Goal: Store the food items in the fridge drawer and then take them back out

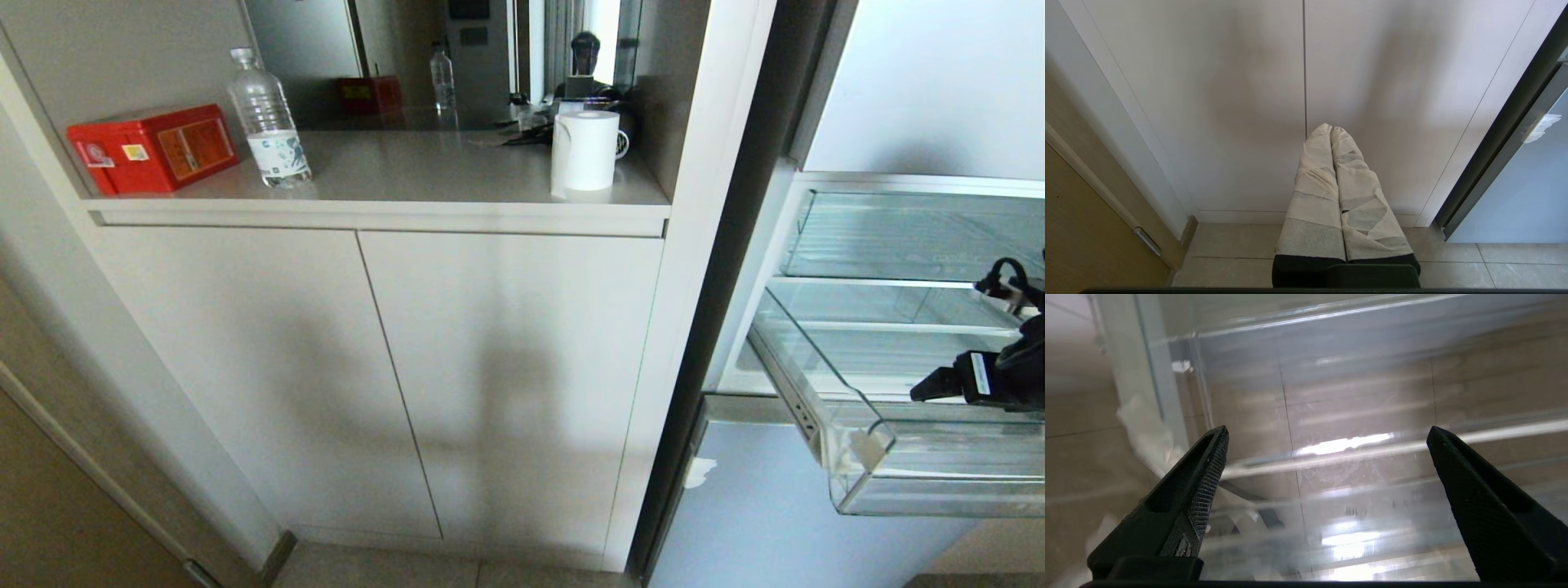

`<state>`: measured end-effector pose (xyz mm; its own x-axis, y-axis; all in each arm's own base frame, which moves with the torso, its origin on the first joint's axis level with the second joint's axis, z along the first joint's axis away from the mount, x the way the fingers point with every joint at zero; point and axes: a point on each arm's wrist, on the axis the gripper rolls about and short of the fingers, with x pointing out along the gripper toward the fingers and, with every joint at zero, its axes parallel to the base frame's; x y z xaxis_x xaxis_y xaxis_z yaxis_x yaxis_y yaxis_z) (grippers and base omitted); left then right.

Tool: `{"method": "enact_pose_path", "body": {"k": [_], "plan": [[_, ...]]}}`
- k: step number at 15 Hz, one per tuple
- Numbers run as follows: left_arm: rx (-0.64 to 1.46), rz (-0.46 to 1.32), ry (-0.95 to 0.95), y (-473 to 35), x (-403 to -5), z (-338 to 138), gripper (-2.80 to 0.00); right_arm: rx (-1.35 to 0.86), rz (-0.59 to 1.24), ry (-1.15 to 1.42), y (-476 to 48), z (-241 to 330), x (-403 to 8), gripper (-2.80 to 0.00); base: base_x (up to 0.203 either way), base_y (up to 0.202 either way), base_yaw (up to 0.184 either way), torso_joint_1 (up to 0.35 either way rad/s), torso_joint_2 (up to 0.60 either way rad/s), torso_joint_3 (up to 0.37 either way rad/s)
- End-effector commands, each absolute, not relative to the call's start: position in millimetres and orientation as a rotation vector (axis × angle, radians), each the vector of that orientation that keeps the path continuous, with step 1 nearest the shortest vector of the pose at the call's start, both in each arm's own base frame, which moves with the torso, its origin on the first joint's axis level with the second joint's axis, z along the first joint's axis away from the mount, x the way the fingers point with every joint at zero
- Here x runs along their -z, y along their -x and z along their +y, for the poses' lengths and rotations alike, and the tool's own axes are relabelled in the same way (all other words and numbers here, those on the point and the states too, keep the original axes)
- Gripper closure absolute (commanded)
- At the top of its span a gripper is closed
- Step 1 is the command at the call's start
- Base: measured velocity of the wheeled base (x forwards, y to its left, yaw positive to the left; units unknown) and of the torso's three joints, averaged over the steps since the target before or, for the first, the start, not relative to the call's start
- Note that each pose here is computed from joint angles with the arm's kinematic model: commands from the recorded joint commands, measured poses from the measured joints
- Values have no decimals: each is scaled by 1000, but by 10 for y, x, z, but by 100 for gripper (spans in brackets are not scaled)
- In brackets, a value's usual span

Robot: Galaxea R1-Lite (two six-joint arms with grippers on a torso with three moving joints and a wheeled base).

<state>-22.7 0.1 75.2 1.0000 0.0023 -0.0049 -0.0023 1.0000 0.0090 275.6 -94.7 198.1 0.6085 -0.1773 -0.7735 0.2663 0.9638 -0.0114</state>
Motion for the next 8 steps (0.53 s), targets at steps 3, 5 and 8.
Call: {"method": "enact_pose_path", "body": {"k": [3, 5, 8], "plan": [[-2, 6, -9, 226, -752, 1, 0, 226, 718, -121, -2671, -906, -2204, -280, 0, 0, 0, 0, 0, 0], [-2, 6, -9, 226, -752, 1, 0, 228, 574, -147, -2581, -848, -2385, -280, 0, 0, 0, 0, 0, 0], [-2, 6, -9, 226, -752, 1, 0, 194, 433, -147, -2071, -656, -2637, -280, 0, 0, 0, 0, 0, 0]]}}
